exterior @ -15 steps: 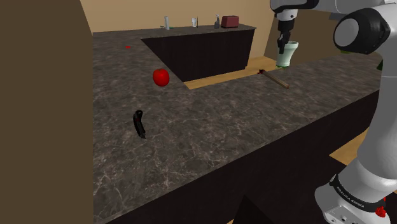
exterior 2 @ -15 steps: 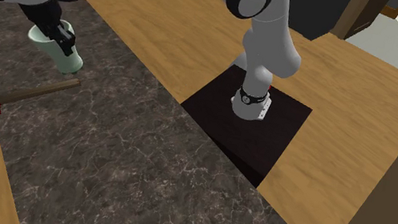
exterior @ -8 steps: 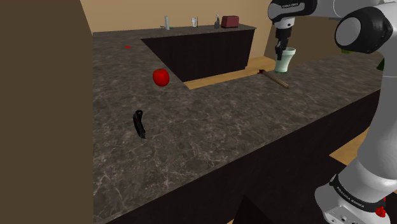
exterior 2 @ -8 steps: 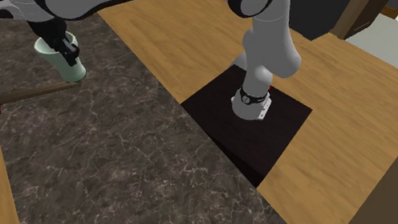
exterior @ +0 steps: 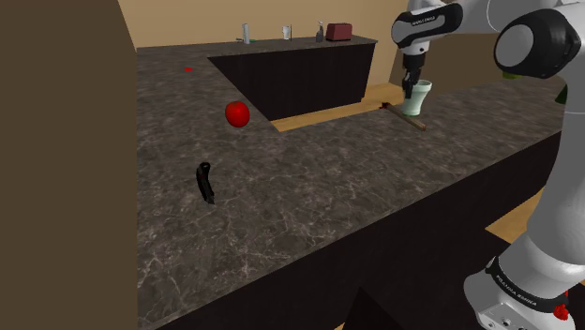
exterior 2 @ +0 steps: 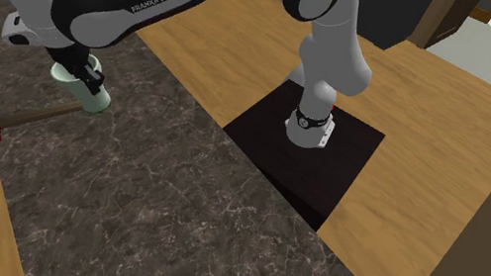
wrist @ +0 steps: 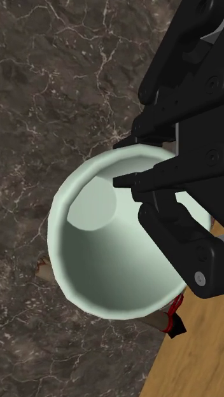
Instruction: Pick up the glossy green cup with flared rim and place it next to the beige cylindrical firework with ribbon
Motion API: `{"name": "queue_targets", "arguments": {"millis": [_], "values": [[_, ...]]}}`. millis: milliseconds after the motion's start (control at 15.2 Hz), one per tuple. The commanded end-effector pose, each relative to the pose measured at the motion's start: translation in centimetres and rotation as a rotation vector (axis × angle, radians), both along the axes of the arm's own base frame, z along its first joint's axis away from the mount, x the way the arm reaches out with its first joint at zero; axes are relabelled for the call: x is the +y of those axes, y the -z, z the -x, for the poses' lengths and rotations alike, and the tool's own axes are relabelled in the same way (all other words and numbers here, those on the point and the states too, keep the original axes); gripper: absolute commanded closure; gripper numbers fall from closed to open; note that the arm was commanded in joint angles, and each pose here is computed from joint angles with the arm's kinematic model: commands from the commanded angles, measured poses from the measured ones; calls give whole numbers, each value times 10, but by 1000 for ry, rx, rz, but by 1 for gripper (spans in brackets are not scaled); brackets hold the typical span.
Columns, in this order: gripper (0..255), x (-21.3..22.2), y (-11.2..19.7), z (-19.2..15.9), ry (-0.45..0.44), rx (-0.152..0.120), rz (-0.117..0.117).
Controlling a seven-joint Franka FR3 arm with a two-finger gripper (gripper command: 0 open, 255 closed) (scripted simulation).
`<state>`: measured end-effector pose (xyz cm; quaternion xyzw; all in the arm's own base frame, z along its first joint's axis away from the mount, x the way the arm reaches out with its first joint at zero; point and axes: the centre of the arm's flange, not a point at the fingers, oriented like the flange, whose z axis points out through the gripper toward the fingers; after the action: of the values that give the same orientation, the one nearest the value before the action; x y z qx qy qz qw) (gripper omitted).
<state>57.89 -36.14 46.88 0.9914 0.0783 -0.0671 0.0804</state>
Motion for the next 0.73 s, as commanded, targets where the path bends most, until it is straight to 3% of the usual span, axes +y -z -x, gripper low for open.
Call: {"name": "queue_targets", "arguments": {"millis": [0, 660], "values": [[255, 0, 11, 0, 0, -1, 1], [255, 0, 63, 0, 0, -1, 1]]}}
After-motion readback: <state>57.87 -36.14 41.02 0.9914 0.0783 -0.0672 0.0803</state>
